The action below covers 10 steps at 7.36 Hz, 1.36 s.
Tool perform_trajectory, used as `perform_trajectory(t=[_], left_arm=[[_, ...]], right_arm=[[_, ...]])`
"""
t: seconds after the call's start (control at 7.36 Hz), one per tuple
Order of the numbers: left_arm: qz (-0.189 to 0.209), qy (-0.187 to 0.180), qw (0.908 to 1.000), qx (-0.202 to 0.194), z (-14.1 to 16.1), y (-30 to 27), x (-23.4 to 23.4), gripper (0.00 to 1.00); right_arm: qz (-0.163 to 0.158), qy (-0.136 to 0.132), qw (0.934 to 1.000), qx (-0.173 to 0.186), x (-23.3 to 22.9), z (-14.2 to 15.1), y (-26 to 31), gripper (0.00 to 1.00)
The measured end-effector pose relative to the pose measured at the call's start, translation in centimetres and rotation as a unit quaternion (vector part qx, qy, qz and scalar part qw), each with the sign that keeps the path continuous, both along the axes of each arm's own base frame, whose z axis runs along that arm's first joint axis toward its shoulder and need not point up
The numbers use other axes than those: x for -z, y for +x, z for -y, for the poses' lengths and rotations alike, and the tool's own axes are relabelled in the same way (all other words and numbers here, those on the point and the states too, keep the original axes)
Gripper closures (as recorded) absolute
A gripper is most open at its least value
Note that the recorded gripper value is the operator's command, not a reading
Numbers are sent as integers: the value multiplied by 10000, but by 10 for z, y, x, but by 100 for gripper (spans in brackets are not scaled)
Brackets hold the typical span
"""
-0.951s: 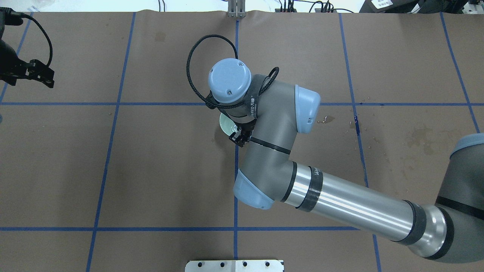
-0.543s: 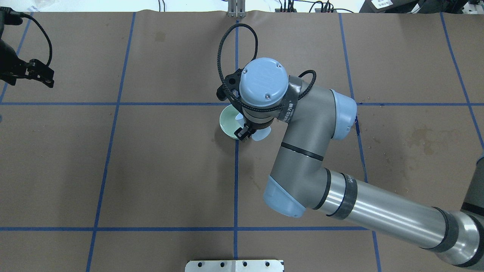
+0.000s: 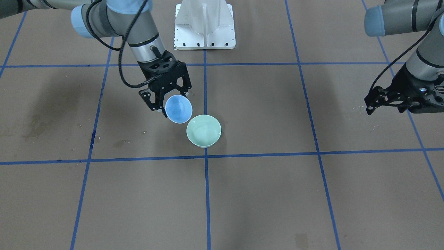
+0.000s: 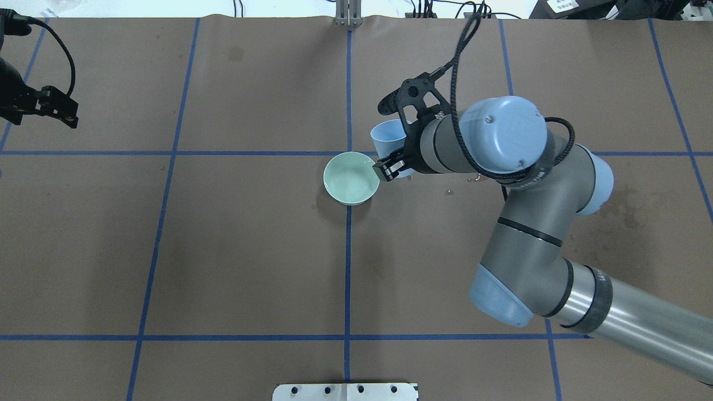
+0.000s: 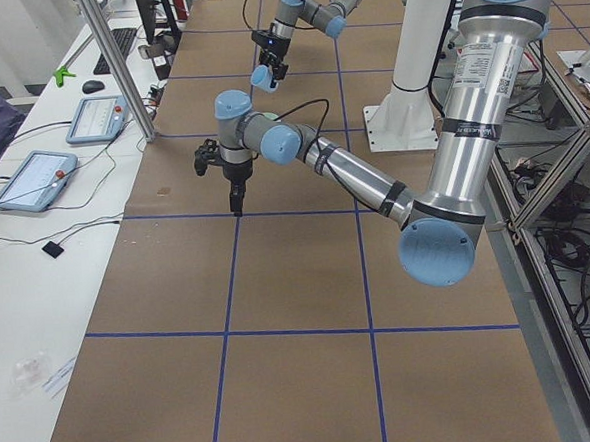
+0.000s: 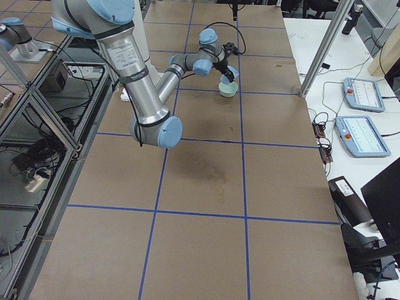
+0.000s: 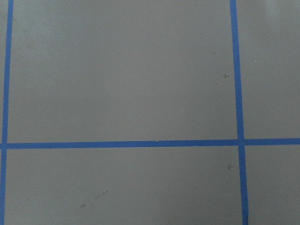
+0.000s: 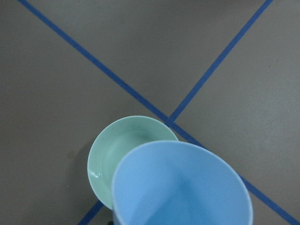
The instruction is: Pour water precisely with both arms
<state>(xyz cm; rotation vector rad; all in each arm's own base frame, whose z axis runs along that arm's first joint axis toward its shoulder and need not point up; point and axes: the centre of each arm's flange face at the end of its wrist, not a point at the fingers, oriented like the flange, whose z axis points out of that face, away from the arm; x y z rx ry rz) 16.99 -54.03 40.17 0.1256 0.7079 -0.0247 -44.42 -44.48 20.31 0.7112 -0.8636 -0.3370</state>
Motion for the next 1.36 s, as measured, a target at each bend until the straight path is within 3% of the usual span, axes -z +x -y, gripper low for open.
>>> perform_trajectory(t=[0.27, 0.41, 0.68, 0.81, 0.95, 1.22, 1.36], left_arm=[[-8, 14, 10000, 11, 1, -1, 2, 0], [-9, 18, 10000, 19, 1, -2, 2, 0], [-21, 35, 10000, 39, 0, -4, 5, 0], [-31, 48, 10000, 48, -1, -5, 8, 0], [-41, 62, 10000, 63, -3, -6, 11, 0], [-49, 67, 9999, 77, -4, -7, 13, 0], [-51, 64, 9999, 82, -4, -7, 13, 0]], right_arm=[[331, -100, 9952, -918, -34, -10, 49, 100], [247, -266, 9903, -1343, -63, -13, 83, 100], [-313, -592, 9742, -2156, -138, -5, 158, 100], [-573, -768, 9618, -2563, -173, -2, 191, 100], [-720, -966, 9443, -3064, -204, -3, 217, 100], [-658, -1278, 9016, -4080, -252, -17, 255, 100], [-495, -1375, 8854, -4412, -275, -28, 271, 100]])
